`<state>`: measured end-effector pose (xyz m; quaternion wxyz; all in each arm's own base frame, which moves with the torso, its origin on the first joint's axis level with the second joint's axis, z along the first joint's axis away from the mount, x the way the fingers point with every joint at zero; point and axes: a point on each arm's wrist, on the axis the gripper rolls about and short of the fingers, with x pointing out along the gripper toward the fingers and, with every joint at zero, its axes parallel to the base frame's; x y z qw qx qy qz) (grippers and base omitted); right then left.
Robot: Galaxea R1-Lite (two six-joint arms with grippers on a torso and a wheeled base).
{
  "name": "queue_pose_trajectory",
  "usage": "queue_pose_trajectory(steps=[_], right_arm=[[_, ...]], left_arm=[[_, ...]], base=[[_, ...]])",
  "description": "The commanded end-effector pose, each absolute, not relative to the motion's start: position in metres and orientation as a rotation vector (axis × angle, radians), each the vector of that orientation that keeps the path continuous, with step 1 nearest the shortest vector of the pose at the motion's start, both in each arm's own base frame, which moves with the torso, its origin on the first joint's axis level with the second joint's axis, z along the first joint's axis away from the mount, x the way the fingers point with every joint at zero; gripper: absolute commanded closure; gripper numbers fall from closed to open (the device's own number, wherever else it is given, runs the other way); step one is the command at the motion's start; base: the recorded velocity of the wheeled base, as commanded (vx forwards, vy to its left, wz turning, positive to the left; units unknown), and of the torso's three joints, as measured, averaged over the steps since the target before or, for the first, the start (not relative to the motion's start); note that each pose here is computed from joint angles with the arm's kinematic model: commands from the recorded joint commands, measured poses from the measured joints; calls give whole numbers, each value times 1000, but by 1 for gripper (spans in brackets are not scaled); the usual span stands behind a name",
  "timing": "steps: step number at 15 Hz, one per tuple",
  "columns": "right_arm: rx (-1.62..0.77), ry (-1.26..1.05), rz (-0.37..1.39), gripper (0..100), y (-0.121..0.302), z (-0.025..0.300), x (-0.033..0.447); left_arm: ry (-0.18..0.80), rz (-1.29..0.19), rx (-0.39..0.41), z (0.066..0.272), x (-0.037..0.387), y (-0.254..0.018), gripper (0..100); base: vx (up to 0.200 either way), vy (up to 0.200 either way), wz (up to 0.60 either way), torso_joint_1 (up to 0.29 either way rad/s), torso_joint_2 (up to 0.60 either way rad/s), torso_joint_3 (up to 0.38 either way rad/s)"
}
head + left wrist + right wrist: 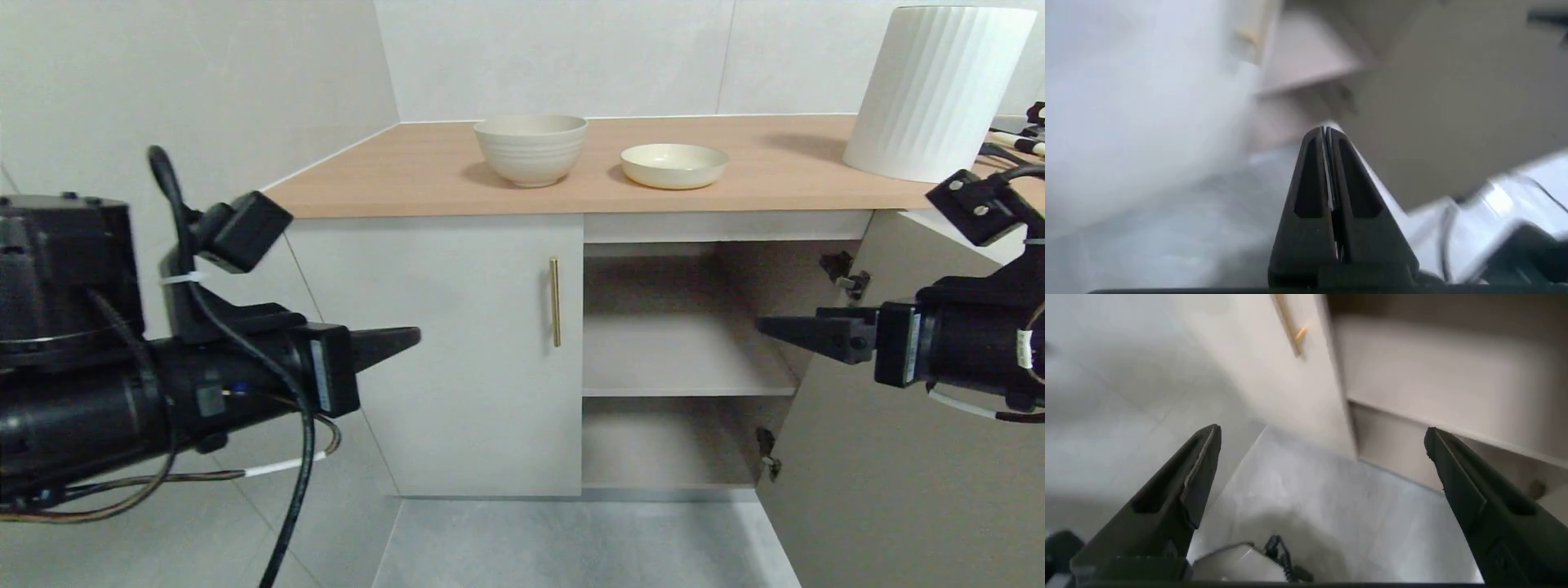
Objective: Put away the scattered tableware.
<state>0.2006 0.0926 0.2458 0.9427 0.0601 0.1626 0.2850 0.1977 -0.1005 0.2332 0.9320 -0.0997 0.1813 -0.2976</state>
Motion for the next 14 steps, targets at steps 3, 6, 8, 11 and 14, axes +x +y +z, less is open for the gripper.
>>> queue_pose_trajectory(steps=[3,6,8,11,14], right_arm=[[124,372,588,0,102,239,211],[143,357,586,0,101,244,208],[144,346,586,0,100,246,206],[141,336,561,0,99,248,206],[142,330,562,0,99,249,204]], left_arm=[[253,-557,-228,253,179,-75,100],[237,-545,-234,256,178,-71,0],[213,-548,-254,262,178,-71,0],[133,-541,-259,267,181,-70,0],[129,-537,-259,268,182,-69,0]], base=[[0,0,0,0,0,0],[0,0,0,0,0,0],[0,0,0,0,0,0],[0,0,0,0,0,0],[0,0,0,0,0,0]])
